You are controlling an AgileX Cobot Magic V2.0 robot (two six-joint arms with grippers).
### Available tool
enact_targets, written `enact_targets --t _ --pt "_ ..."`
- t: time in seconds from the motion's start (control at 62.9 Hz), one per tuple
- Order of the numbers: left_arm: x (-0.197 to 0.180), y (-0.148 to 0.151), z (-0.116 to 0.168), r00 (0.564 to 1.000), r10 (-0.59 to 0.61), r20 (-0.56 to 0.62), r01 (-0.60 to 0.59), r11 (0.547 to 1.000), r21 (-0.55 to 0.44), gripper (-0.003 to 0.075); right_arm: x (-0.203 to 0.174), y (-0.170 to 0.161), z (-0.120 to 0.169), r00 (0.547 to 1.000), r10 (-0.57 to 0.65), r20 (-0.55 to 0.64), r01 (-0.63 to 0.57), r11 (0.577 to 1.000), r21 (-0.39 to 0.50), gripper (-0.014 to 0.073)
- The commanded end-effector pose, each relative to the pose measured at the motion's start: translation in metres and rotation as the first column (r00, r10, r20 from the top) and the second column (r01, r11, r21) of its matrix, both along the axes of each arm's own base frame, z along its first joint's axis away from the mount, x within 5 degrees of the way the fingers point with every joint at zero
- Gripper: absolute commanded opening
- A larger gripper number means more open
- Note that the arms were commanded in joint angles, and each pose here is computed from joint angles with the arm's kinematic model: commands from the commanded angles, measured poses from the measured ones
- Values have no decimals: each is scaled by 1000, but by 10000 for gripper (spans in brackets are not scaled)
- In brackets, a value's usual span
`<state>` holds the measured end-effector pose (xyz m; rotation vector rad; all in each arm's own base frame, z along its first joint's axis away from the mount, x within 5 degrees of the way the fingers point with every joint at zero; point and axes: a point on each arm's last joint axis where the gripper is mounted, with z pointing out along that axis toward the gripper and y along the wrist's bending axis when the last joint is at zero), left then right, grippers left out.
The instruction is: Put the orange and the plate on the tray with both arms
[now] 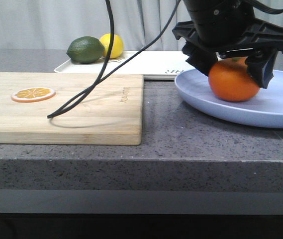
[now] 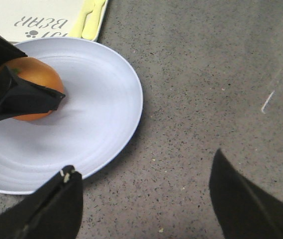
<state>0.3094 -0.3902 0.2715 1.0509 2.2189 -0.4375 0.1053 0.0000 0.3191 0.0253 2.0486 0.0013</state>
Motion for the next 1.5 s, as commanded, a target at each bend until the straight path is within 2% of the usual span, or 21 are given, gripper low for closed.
enact_targets --t 0.0,0.207,0.366,0.589,0.795,0.986,1.193,1.479 --pt "-8 2 46 996 -3 86 13 993 -116 641 3 0 16 996 7 88 -5 1000 -23 542" --pt "-11 5 53 998 -5 67 13 993 -114 642 3 0 16 996 7 88 -5 1000 -23 542" --pt "-21 19 91 996 -5 84 16 991 -135 642 3 0 16 996 7 87 -5 1000 -23 542" --pt "-39 67 152 989 37 143 -20 993 -119 641 3 0 16 996 7 88 -5 1000 -23 542" --pt "-51 126 181 982 133 136 -112 982 -149 641 4 0 16 995 8 95 -6 1000 -23 542" --pt "-69 178 181 967 205 150 -179 969 -168 641 4 0 16 995 8 95 -6 1000 -23 542" --pt "-111 232 176 950 260 174 -223 953 -205 641 4 0 16 995 8 95 -6 1000 -23 542" --pt "-180 289 134 945 270 183 -227 948 -224 641 4 0 16 995 8 95 -6 1000 -23 542"
